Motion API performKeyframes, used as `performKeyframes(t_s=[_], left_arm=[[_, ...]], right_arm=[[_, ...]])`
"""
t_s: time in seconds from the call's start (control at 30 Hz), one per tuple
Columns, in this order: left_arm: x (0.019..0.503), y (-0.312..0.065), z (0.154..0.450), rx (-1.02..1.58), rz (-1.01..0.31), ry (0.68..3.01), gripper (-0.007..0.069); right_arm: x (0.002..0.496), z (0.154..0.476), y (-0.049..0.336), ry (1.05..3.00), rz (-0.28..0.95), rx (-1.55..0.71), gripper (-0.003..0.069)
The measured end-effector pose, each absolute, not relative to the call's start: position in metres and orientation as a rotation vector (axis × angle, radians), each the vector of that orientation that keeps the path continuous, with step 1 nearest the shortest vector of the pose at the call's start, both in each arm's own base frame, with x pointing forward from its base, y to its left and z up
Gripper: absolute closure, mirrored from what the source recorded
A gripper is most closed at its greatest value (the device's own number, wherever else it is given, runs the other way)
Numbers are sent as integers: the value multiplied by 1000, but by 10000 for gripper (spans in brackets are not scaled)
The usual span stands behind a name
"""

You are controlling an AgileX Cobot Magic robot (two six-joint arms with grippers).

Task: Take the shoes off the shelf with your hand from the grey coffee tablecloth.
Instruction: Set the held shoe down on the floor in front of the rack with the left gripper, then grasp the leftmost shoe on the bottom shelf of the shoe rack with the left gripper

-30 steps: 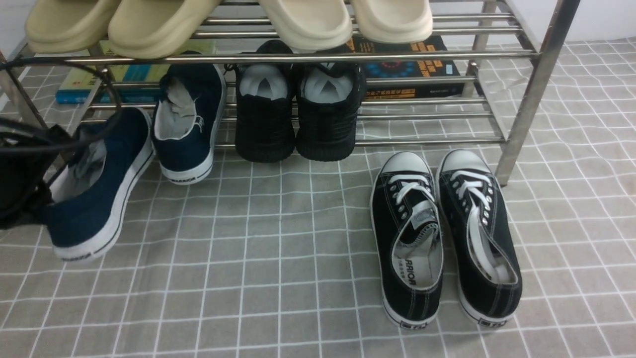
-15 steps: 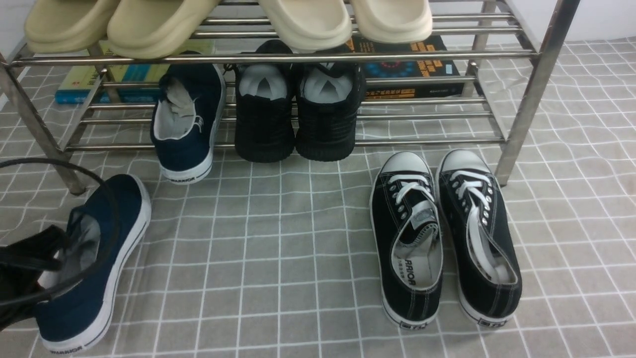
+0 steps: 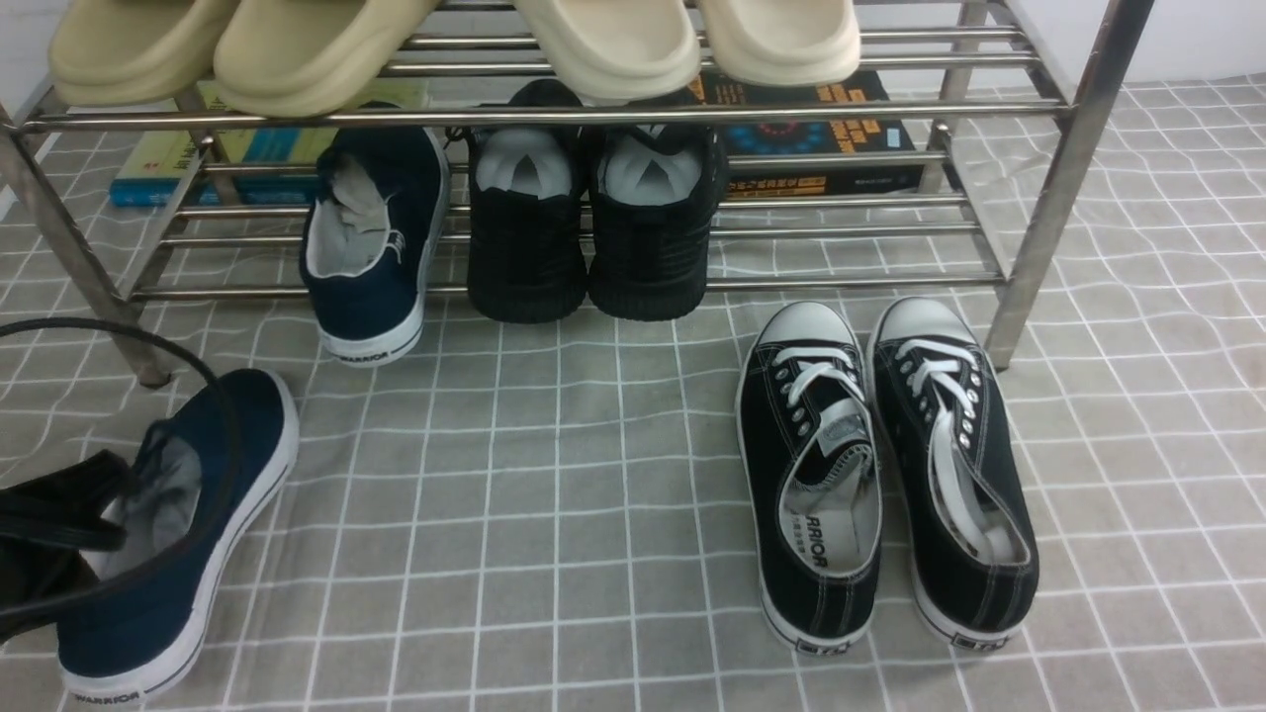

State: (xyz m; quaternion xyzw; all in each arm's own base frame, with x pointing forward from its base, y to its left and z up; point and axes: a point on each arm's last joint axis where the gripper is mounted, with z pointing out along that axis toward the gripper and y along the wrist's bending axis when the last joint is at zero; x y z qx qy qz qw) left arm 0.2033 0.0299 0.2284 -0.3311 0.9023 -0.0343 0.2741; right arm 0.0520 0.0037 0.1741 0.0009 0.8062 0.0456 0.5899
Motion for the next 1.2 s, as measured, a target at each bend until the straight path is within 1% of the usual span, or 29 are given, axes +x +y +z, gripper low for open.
performKeyframes(t_s=[0.1, 0.13, 0.17, 0.23, 0.3, 0.37, 0.47, 0.5, 0.6, 0.7, 0.77, 0.93, 1.2], left_arm=[[213, 33, 250, -859, -75, 2386, 325], [213, 33, 250, -861, -74, 2389, 319], [218, 34, 264, -856, -77, 2364, 277], [227, 35, 290, -846, -90, 2307, 231], [230, 35, 304, -849, -107, 2280, 218], [239, 34, 326, -862, -158, 2235, 211], [251, 30, 335, -860, -203, 2234, 214], [260, 23, 336, -838, -230, 2256, 220], [288, -2, 322, -759, -271, 2341, 230], [304, -17, 315, -709, -289, 2372, 230], [325, -30, 308, -693, -318, 2381, 230], [360, -37, 288, -757, -352, 2361, 230], [388, -41, 258, -774, -366, 2353, 232]], right_arm=[[52, 174, 4, 1877, 106, 2, 420], [52, 174, 4, 1877, 106, 2, 420], [52, 174, 4, 1877, 106, 2, 420], [52, 174, 4, 1877, 106, 2, 420], [52, 174, 4, 1877, 106, 2, 420], [52, 174, 4, 1877, 106, 2, 420], [52, 174, 4, 1877, 106, 2, 420], [52, 174, 4, 1877, 106, 2, 420], [52, 174, 4, 1877, 106, 2, 420], [52, 174, 4, 1877, 106, 2, 420], [52, 174, 4, 1877, 106, 2, 420], [52, 174, 4, 1877, 106, 2, 420], [52, 174, 4, 1877, 106, 2, 420]])
